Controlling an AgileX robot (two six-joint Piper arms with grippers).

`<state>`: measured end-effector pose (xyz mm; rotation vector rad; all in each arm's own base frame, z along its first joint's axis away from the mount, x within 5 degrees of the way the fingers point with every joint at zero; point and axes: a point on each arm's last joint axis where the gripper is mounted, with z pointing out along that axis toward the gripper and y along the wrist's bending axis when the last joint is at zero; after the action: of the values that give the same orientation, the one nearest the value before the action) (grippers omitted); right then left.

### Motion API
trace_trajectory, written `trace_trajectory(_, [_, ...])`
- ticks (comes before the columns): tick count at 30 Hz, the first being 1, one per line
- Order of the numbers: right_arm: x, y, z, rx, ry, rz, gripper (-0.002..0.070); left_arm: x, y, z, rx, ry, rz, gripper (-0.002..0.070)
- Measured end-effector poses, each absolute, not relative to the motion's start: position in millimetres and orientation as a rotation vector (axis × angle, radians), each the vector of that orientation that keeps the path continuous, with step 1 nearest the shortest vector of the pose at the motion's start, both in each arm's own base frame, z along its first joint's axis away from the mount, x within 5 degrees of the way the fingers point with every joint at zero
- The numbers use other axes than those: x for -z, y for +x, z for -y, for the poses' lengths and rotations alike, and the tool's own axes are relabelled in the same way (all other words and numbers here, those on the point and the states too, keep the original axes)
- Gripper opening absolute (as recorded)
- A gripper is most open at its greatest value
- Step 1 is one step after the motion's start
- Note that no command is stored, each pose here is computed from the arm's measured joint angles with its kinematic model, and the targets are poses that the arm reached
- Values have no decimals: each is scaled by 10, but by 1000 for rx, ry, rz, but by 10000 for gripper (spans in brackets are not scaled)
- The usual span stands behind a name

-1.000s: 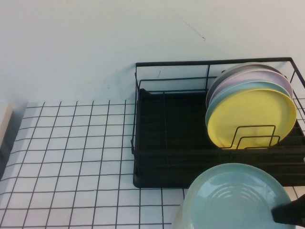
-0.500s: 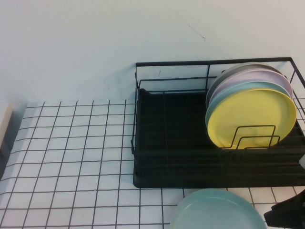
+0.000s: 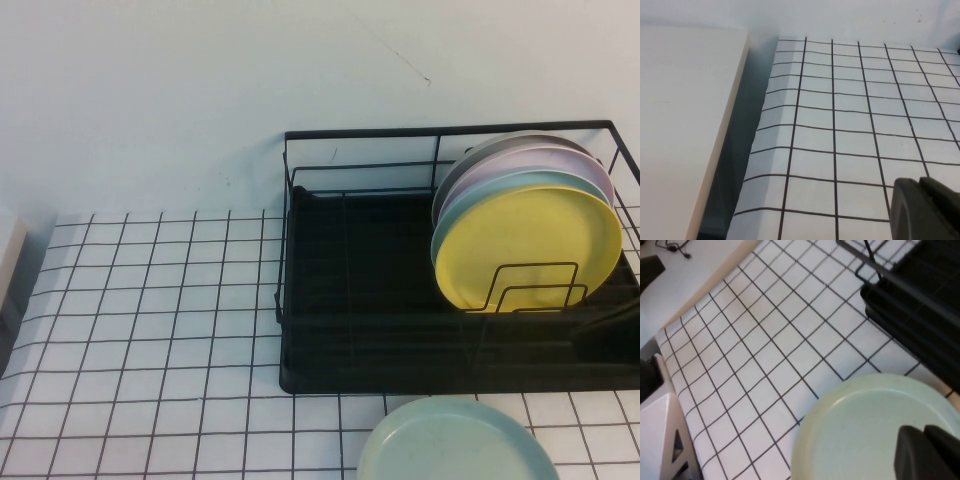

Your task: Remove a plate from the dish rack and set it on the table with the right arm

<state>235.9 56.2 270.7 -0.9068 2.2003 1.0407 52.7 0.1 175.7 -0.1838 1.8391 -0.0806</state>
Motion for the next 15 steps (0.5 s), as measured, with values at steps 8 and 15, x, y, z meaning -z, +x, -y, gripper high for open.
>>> trace_trajectory(8, [-3457,1591,-574,-609,-933,-1873,8,-1757,527,-1,81,-184,-1839,-3])
trace_trajectory(15, [-3594,1027,-541,-358,-813,-1678,6,-1757,527,-1,81,-184,-1839,-3])
